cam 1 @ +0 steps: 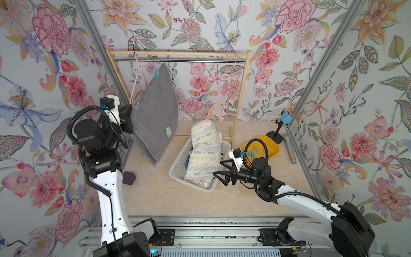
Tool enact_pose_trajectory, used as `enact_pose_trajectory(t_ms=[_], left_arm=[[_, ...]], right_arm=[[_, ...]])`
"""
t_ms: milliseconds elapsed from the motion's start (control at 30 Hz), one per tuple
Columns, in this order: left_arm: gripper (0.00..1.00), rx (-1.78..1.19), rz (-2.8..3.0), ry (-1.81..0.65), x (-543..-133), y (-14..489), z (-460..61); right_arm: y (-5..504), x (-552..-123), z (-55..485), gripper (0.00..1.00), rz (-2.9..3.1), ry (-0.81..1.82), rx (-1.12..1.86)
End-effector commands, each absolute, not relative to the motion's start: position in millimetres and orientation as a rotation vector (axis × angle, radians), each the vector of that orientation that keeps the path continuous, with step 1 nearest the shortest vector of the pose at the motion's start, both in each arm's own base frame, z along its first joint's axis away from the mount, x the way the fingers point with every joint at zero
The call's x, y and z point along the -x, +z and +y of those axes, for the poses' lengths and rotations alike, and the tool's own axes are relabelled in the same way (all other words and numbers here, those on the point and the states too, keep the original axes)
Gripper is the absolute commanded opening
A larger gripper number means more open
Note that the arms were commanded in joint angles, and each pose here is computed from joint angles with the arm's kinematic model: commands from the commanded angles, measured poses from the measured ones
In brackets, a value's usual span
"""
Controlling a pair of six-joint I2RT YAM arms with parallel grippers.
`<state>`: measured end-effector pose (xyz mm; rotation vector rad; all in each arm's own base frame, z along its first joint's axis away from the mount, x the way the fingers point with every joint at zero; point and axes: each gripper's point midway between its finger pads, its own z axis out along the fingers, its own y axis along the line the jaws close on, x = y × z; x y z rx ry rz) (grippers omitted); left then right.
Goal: Remove the clothespins securing towels to the hanger
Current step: Pick up the hanger from the clothesline.
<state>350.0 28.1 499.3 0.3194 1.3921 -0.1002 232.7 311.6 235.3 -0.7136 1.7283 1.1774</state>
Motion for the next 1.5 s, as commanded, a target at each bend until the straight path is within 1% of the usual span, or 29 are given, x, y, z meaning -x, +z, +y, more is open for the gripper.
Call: enact_pose_trajectory(t_ms=[0, 233, 467, 633, 1000, 1100, 1267, 1467], left_arm=[[0.00, -0.333, 1.260, -0.018, -327.1, 536.6, 18.1], [0.00, -0.298, 1.249, -0.051, -313.4, 547.4, 5.0], [0.00, -0.316, 1.236, -0.091, -298.7, 560.8, -17.7], [0.00, -0.324, 1.240, -0.097, -285.3, 566.1, -24.8], [0.00, -0.349, 1.198, -0.186, -247.1, 580.2, -43.1], [0.00, -0.350, 1.205, -0.197, -244.8, 574.5, -44.8], [0.00, -0.342, 1.256, -0.206, -251.9, 547.7, -43.1], [0.00, -0.340, 1.280, -0.200, -248.4, 538.1, -43.1]], right_arm=[[238.8, -233.3, 307.1, 1.00, 1.711, 1.150, 0.697], [236.0, -243.1, 296.0, 1.00, 1.723, 1.094, 0.637], [234.3, -259.3, 272.1, 1.00, 1.730, 1.052, 0.512], [230.0, -272.8, 255.6, 1.00, 1.749, 1.035, 0.430], [222.3, -280.9, 250.7, 1.00, 1.773, 1.034, 0.392], [222.2, -280.9, 250.7, 1.00, 1.774, 1.034, 0.392], [222.8, -279.9, 252.2, 1.00, 1.772, 1.045, 0.397], [223.9, -279.3, 252.2, 1.00, 1.769, 1.051, 0.397]])
